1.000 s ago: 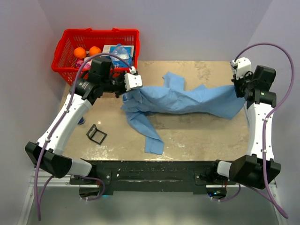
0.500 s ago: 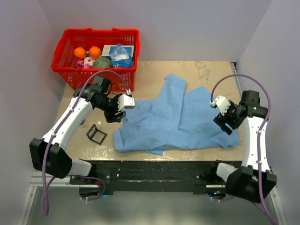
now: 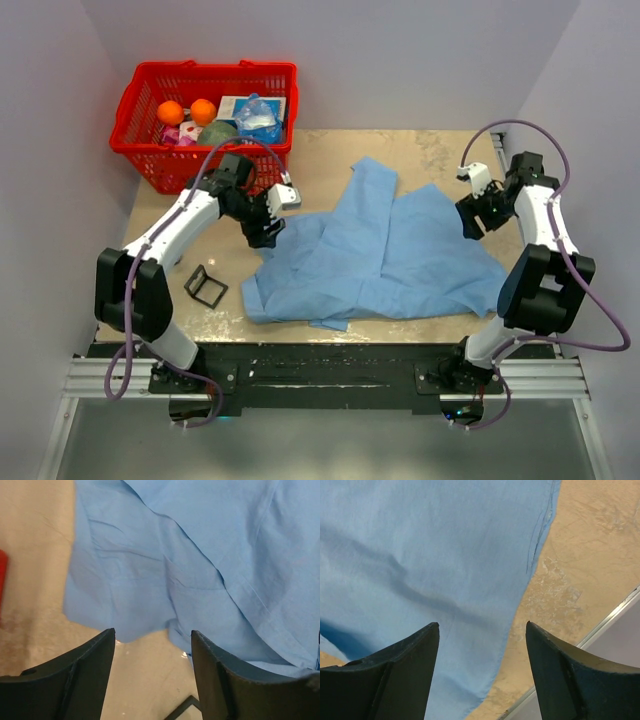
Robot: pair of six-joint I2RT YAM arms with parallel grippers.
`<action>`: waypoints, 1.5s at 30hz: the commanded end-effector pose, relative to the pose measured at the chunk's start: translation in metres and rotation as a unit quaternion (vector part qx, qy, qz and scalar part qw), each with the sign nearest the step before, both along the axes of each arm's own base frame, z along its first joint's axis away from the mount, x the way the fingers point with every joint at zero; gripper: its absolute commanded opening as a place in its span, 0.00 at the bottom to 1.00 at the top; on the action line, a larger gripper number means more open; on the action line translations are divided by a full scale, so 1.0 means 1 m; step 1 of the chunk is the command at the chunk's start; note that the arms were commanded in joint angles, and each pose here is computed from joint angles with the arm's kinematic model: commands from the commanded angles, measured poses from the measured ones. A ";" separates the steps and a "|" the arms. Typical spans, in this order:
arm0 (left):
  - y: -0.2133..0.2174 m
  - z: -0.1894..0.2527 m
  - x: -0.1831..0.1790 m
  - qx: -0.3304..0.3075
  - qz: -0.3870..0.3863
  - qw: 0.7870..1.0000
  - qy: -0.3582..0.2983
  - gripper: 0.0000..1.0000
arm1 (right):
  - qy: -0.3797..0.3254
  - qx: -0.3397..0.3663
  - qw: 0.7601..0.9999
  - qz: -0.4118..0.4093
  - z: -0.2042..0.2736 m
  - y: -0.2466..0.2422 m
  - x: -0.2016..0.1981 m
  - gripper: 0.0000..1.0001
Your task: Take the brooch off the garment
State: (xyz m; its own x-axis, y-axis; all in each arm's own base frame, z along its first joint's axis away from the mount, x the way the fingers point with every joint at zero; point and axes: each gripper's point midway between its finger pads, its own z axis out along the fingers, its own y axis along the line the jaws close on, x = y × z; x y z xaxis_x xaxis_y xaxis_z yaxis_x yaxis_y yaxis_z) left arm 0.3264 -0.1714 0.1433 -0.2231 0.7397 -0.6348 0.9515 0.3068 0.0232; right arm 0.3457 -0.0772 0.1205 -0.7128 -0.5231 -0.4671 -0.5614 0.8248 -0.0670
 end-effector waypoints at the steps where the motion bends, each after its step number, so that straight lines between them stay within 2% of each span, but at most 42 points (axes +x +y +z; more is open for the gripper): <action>1: 0.012 -0.033 -0.030 0.025 -0.024 0.998 0.051 0.68 | -0.004 -0.004 1.000 -0.005 0.001 -0.004 0.003 0.72; 3: 0.014 -0.030 -0.035 0.022 -0.032 0.998 0.050 0.69 | 0.011 -0.012 1.000 0.006 -0.005 -0.004 -0.007 0.71; 4: 0.013 -0.012 -0.037 -0.004 -0.034 0.999 0.035 0.69 | 0.021 -0.013 1.000 0.008 -0.010 -0.003 -0.014 0.71; 7: 0.014 0.009 -0.069 -0.034 -0.104 0.994 0.012 0.72 | 0.042 -0.023 0.999 0.019 -0.019 -0.003 -0.032 0.70; 9: 0.015 0.008 -0.089 -0.039 -0.143 0.989 0.015 0.75 | 0.053 -0.026 0.998 0.023 -0.024 -0.003 -0.039 0.70; 10: 0.010 0.007 -0.098 -0.055 -0.148 0.987 0.035 0.75 | 0.058 -0.025 0.998 0.023 -0.027 -0.003 -0.040 0.70; 12: 0.007 0.004 -0.119 -0.069 -0.137 0.982 0.114 0.75 | 0.065 -0.019 0.998 0.019 -0.026 -0.002 -0.041 0.69; 14: 0.001 -0.005 -0.136 -0.078 -0.114 0.967 0.215 0.74 | 0.065 -0.013 0.998 0.010 -0.023 -0.001 -0.035 0.69; 16: -0.001 -0.018 -0.143 -0.076 -0.083 0.952 0.284 0.78 | 0.062 -0.003 0.998 0.007 -0.022 0.001 -0.031 0.69; 18: -0.004 -0.022 -0.150 -0.084 -0.065 0.941 0.320 0.79 | 0.066 0.006 0.998 0.006 -0.025 0.004 -0.032 0.69; 20: -0.013 -0.022 -0.148 -0.106 -0.052 0.940 0.319 0.80 | 0.070 0.006 0.997 0.015 -0.030 0.005 -0.037 0.69; 24: -0.027 -0.030 -0.138 -0.105 -0.025 0.943 0.316 0.80 | 0.067 -0.026 0.997 0.039 -0.034 -0.002 -0.044 0.69; 27: -0.031 -0.035 -0.138 -0.105 -0.014 0.935 0.338 0.78 | 0.068 -0.048 0.994 0.066 -0.037 -0.006 -0.052 0.69; 32: -0.035 -0.047 -0.139 -0.093 -0.005 0.926 0.365 0.65 | 0.064 -0.054 0.993 0.078 -0.040 -0.006 -0.056 0.69; 37: -0.023 -0.067 -0.133 -0.037 0.042 0.929 0.367 0.60 | 0.052 -0.040 0.995 0.071 -0.034 -0.001 -0.054 0.68; 41: -0.019 -0.062 -0.126 -0.029 0.077 0.937 0.340 0.62 | 0.048 -0.044 0.995 0.078 -0.031 0.001 -0.061 0.68; 45: -0.018 -0.054 -0.122 -0.035 0.093 0.944 0.315 0.67 | 0.056 -0.081 0.990 0.102 -0.037 -0.010 -0.076 0.68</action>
State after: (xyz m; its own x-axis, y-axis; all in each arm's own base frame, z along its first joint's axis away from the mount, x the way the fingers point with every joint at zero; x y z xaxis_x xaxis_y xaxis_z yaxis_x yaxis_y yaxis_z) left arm 0.1944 -0.1885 0.0749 -0.6863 0.6521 -0.3221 0.6735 0.4026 -0.6200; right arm 0.2814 -0.0787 0.0807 -0.6781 -0.6634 -0.3162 -0.6834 0.7275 -0.0608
